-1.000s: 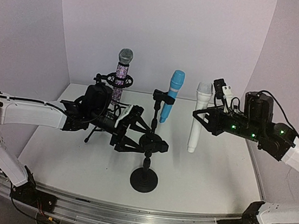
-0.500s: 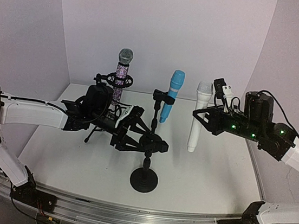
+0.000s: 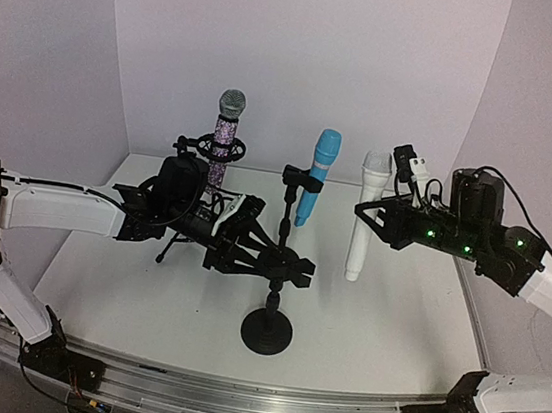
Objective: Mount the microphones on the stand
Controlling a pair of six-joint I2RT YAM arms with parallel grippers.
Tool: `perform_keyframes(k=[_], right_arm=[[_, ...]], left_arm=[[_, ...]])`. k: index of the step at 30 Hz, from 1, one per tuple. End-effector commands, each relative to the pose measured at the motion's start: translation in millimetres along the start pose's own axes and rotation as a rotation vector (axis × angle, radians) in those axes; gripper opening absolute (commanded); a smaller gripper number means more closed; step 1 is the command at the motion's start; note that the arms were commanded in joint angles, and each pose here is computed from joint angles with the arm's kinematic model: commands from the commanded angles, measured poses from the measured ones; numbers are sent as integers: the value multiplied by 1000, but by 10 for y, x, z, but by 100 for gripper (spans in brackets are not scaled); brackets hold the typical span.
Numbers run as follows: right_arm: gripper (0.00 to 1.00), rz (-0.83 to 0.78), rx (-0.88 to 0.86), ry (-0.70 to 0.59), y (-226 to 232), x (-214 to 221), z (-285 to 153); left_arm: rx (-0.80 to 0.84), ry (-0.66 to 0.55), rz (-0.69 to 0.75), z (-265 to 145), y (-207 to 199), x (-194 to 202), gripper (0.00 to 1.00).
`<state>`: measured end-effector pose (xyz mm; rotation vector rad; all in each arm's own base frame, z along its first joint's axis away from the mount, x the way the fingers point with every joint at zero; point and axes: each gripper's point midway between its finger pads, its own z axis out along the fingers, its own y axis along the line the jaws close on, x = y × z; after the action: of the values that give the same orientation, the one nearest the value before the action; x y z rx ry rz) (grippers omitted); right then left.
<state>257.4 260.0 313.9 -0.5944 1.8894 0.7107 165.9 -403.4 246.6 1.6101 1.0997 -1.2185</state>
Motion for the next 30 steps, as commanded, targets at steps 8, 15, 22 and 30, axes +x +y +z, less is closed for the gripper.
perform_keyframes(k=[8, 15, 22, 30], right_arm=[[0, -55, -311, -36, 613, -37, -158], [0, -54, -519, -8, 949, 213, -339], [0, -216, -543, -79, 1128, 257, -139], [0, -307, -529, -166, 1150, 251, -46]], left_arm=[[6, -20, 43, 7, 8, -132, 0], [-32, -17, 13, 18, 77, -107, 0], [-25, -23, -11, 18, 61, -100, 0], [-10, -31, -27, 12, 31, -108, 0]])
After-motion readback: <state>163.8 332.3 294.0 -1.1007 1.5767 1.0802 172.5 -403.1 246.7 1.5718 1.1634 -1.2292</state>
